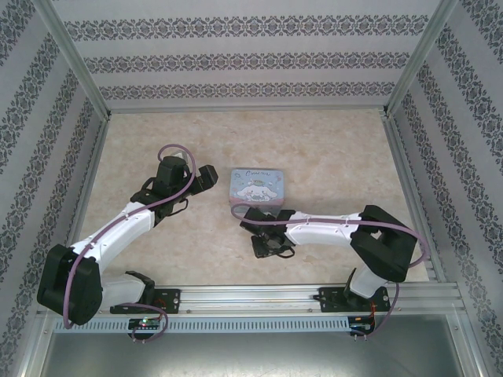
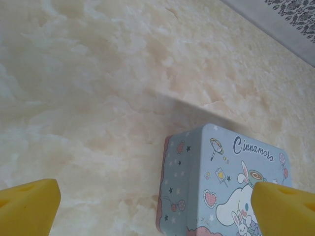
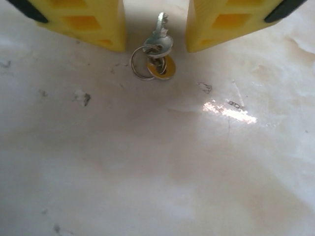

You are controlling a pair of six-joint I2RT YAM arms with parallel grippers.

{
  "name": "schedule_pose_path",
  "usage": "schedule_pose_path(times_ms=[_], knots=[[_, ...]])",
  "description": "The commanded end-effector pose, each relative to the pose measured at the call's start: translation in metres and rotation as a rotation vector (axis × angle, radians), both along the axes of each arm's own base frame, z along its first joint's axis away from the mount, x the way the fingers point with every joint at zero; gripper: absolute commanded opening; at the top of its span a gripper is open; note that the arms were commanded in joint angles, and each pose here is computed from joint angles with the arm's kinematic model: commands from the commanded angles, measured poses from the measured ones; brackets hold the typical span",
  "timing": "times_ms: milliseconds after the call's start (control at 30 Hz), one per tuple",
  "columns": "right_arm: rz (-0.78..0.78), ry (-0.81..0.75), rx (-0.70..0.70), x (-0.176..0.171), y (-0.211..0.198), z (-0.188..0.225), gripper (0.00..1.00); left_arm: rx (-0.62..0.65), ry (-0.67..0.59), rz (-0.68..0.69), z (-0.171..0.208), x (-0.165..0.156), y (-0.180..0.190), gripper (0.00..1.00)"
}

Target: Unlock the padlock with the key

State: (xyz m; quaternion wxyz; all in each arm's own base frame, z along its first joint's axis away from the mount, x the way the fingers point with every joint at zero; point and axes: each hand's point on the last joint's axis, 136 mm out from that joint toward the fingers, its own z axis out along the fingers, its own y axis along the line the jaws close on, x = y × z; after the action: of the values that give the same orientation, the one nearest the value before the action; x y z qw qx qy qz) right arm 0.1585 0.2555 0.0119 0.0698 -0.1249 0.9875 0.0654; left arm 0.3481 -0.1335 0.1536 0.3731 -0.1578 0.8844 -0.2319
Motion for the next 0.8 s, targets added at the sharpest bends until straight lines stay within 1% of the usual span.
schedule_pose_path(times_ms=[0, 33, 100, 133, 367, 533, 767], knots=[[-0.001, 0.023, 0.017, -0.003, 0.01, -0.002, 0.16, -0.017, -0.013, 0.009, 0.001, 0.004, 0.0, 0.99], [0.0, 0.025, 0.021, -0.004, 0.011, -0.002, 0.1, -0.018, -0.015, 0.01, 0.002, 0.005, 0.0, 0.99], [-0.001, 0.024, 0.036, -0.003, 0.014, 0.001, 0.01, -0.018, -0.012, 0.01, 0.001, 0.005, 0.0, 0.99], [-0.001, 0.021, 0.048, -0.003, 0.016, 0.004, 0.0, -0.019, -0.012, 0.011, 0.001, 0.005, 0.0, 0.99], [-0.03, -0.019, 0.182, 0.003, 0.029, 0.04, 0.0, -0.019, -0.01, 0.009, 0.001, 0.006, 0.0, 0.99], [-0.076, 0.011, 0.305, 0.003, 0.034, 0.047, 0.0, -0.022, -0.008, 0.009, 0.0, 0.006, -0.001, 1.0], [-0.114, 0.003, 0.328, 0.008, 0.024, 0.05, 0.0, -0.051, 0.003, 0.001, -0.002, 0.003, -0.005, 0.99]])
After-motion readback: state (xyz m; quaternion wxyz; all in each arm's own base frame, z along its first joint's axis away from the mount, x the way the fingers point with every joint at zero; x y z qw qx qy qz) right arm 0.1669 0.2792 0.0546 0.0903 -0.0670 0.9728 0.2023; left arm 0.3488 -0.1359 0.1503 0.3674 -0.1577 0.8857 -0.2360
